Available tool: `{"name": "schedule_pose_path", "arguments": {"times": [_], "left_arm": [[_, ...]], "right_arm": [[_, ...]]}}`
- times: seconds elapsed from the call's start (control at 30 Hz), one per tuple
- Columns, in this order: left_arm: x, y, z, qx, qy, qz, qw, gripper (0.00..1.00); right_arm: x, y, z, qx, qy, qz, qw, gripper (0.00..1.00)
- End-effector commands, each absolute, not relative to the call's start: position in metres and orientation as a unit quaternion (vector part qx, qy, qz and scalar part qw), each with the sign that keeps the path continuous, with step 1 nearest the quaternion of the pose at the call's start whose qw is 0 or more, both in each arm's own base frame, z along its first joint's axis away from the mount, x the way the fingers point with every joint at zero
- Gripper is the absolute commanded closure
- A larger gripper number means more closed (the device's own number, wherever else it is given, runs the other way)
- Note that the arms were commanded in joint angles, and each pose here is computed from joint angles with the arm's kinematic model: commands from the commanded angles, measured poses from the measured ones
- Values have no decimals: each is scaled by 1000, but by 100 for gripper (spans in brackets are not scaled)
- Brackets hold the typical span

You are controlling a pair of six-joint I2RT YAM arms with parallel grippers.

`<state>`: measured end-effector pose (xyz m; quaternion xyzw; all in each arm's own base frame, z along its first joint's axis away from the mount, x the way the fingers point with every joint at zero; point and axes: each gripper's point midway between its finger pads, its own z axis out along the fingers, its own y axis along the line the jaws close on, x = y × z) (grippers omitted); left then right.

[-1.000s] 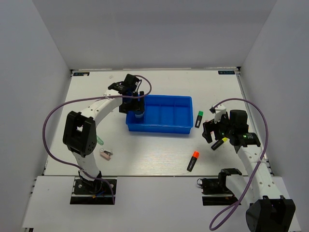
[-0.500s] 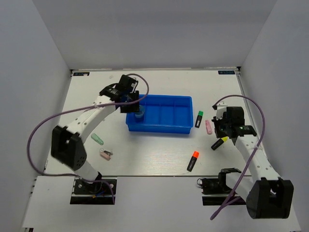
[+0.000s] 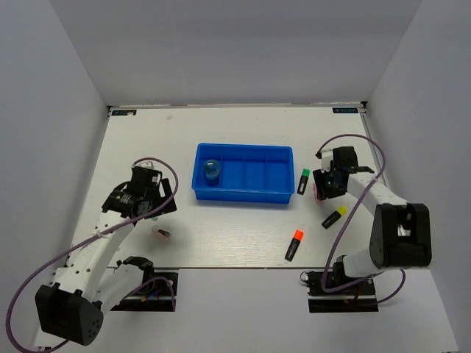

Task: Sort the stationery into containers
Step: Pick up the stationery from the center of the board.

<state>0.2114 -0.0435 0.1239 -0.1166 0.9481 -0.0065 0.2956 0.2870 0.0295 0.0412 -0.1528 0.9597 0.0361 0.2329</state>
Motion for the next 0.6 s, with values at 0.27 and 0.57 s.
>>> {"name": "schedule_pose_path", "arguments": {"times": [0.27, 0.57], "left_arm": [[201, -31, 110, -143, 941, -34, 305, 0], [199, -26, 107, -160, 935, -33, 315, 0]], "right_arm": [[327, 44, 31, -163, 954, 50, 245, 51], [311, 24, -1, -170, 966, -19, 192, 54]]}}
